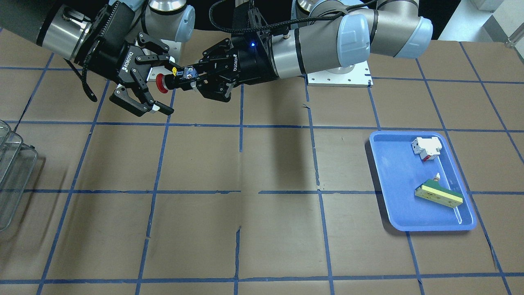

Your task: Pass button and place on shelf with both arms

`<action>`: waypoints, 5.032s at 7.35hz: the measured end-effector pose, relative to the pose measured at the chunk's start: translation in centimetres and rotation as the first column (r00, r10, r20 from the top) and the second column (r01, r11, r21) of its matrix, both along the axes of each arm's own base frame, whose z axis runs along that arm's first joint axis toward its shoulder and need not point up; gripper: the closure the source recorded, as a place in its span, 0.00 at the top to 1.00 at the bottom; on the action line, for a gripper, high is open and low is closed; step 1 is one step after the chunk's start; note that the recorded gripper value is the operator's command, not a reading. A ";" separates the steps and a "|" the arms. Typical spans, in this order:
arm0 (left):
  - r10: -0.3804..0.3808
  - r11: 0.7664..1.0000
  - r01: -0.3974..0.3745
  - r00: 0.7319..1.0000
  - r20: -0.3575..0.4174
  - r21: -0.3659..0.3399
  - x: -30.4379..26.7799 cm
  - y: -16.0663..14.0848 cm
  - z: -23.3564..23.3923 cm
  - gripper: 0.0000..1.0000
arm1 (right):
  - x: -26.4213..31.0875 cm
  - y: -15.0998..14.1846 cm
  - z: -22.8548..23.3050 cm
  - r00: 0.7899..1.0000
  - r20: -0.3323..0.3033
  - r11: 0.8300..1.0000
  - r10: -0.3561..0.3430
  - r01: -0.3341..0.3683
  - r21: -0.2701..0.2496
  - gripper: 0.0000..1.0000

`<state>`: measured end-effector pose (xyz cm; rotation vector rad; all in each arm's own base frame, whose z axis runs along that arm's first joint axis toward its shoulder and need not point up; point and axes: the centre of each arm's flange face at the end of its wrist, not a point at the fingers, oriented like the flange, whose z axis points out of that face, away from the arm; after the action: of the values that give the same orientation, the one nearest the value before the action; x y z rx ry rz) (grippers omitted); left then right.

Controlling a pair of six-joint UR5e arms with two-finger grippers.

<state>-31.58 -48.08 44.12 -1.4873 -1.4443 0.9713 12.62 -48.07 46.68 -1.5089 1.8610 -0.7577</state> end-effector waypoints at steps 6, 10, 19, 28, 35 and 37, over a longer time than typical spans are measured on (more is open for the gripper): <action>0.009 1.000 -0.009 1.000 -0.002 0.001 0.0 0.0 0.2 0.00 | -0.2 0.4 0.7 0.999 -0.034 1.000 -0.014 0.014 0.013 0.07; 0.016 1.000 -0.016 1.000 -0.006 0.011 -0.1 -0.1 0.2 1.00 | -0.4 0.6 1.0 0.998 -0.065 1.000 -0.010 0.010 0.000 0.00; 0.304 0.929 -0.338 0.929 0.210 0.153 1.9 -1.4 1.6 1.00 | -2.4 0.0 1.4 0.982 -0.185 1.000 -0.026 0.025 -0.007 0.00; 0.400 0.498 -0.867 0.218 0.890 -0.011 14.6 -2.9 3.1 1.00 | -29.9 -6.2 -4.8 0.818 -0.406 0.896 -0.408 0.445 -0.004 0.00; 0.341 0.313 -0.950 0.105 0.934 -0.008 20.8 -1.3 3.8 1.00 | -39.6 -3.4 -5.9 0.310 -0.593 0.406 -0.743 0.913 -0.031 0.00; 0.342 0.265 -0.964 0.083 0.936 -0.011 21.6 -1.4 3.8 1.00 | -40.6 -4.2 -8.4 0.241 -0.584 0.346 -0.775 0.935 -0.073 0.00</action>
<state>-9.96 -49.44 47.91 -0.4121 -3.0815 -0.0205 -28.01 -52.29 38.24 -0.2730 3.1551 -0.4270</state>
